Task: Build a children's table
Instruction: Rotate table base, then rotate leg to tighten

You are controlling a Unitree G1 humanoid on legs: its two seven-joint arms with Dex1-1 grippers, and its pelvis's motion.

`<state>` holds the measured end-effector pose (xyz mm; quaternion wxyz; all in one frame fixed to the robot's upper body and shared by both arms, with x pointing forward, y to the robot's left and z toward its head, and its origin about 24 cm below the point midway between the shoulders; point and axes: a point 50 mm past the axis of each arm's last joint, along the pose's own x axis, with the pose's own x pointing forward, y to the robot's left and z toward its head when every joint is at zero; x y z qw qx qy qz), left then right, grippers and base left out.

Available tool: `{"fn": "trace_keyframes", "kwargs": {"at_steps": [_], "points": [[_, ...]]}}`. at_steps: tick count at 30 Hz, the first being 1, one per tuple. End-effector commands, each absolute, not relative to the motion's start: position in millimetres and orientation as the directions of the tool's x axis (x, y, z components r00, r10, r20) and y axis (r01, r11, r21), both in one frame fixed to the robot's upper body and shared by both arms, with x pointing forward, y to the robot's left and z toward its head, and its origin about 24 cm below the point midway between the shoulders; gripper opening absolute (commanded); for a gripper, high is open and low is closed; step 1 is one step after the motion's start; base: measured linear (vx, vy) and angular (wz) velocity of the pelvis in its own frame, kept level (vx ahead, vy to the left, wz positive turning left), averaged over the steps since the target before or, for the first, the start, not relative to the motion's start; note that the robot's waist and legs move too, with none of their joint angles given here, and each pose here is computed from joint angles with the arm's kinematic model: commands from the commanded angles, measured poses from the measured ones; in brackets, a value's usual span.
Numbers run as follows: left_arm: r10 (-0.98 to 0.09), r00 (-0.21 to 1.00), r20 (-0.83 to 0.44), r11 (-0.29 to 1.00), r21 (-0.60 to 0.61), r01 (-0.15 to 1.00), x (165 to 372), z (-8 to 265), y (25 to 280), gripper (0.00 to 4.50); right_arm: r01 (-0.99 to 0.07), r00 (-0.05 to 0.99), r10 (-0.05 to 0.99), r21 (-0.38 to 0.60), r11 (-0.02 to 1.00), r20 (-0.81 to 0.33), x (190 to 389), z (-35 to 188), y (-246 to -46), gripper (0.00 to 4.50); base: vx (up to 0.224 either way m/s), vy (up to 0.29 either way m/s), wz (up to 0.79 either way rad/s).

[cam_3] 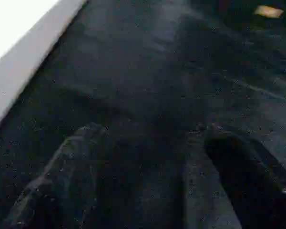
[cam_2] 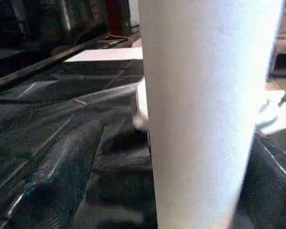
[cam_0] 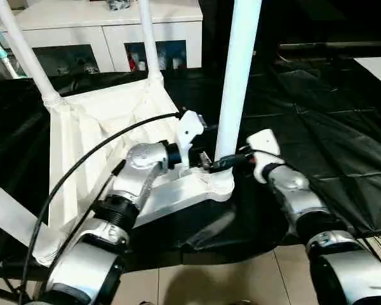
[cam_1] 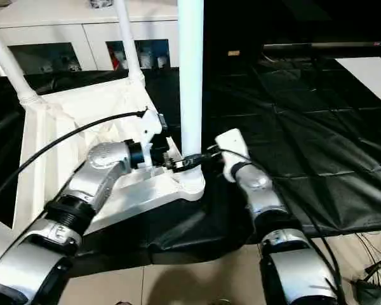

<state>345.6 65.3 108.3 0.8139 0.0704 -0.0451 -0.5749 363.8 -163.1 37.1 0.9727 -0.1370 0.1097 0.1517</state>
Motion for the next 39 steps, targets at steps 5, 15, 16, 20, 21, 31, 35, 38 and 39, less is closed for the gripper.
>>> {"fn": "trace_keyframes", "kwargs": {"at_steps": [5,15,16,20,21,31,35,38,39], "points": [[-0.902,0.426,-0.063,0.411,0.169,0.896,351,103,95,4.43,-0.284,0.953,0.253,-0.204,0.937,-0.164,370.0,60,-184.8,3.74,0.0,0.0,0.0],[-0.959,0.262,-0.104,0.259,0.04,0.965,315,96,117,4.43,-0.444,0.893,0.401,-0.263,0.856,-0.203,351.2,58,-200.0,3.74,0.0,0.0,0.0],[-0.953,0.258,-0.162,0.256,0.034,0.966,311,90,126,4.43,-0.48,0.874,0.431,-0.269,0.835,-0.224,346.4,56,-202.8,3.74,0.0,0.0,0.0],[-0.891,0.307,-0.334,0.303,0.064,0.951,309,71,146,4.17,-0.575,0.815,0.507,-0.284,0.768,-0.279,336.0,56,-205.2,3.74,0.0,0.0,0.0],[-0.873,0.328,-0.361,0.321,0.081,0.944,311,67,148,4.17,-0.594,0.802,0.525,-0.287,0.752,-0.285,334.4,56,-204.3,3.74,0.0,0.0,0.0],[-0.825,0.377,-0.421,0.39,0.058,0.919,310,48,132,3.26,-0.679,0.733,0.609,-0.267,0.684,-0.302,321.0,64,-194.8,3.74,0.0,0.0,0.0],[-0.811,0.394,-0.432,0.412,0.055,0.909,310,46,130,2.87,-0.684,0.728,0.611,-0.265,0.68,-0.31,318.8,65,-195.2,3.74,0.0,0.0,0.0],[-0.795,0.396,-0.459,0.427,0.039,0.903,308,40,128,2.65,-0.687,0.724,0.61,-0.265,0.676,-0.322,317.3,65,-195.4,3.74,0.0,0.0,0.0],[-0.797,0.39,-0.46,0.425,0.031,0.905,307,40,127,2.54,-0.688,0.724,0.608,-0.267,0.675,-0.326,317.1,65,-195.5,3.74,0.0,0.0,0.0]]}}
